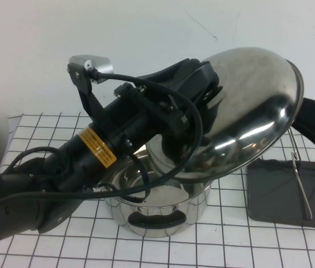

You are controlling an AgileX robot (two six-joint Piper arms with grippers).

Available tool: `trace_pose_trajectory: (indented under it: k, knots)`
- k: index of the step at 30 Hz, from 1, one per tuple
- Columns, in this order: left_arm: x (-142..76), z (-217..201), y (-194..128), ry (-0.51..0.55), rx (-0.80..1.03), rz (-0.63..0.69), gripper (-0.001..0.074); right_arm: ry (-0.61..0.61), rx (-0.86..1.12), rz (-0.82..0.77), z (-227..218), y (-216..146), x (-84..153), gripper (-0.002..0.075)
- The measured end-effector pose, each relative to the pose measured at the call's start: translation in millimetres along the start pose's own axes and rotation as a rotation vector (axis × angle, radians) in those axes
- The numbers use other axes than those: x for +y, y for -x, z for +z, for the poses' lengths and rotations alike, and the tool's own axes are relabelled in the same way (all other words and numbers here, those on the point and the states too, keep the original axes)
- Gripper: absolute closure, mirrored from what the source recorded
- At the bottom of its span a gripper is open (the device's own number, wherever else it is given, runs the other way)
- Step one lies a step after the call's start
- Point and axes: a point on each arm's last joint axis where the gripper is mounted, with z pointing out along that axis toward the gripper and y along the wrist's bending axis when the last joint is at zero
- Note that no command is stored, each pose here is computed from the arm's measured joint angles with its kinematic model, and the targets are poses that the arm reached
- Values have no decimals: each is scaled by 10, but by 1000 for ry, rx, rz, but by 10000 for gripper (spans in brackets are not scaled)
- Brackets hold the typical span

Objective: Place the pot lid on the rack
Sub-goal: Hand over the pot lid

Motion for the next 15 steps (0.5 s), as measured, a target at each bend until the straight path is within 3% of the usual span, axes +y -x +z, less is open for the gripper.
trace_pose_trajectory:
  k: [15]
  knots:
    - [26, -3, 62, 29, -69, 2, 405, 50, 38, -76, 116, 155, 118, 213]
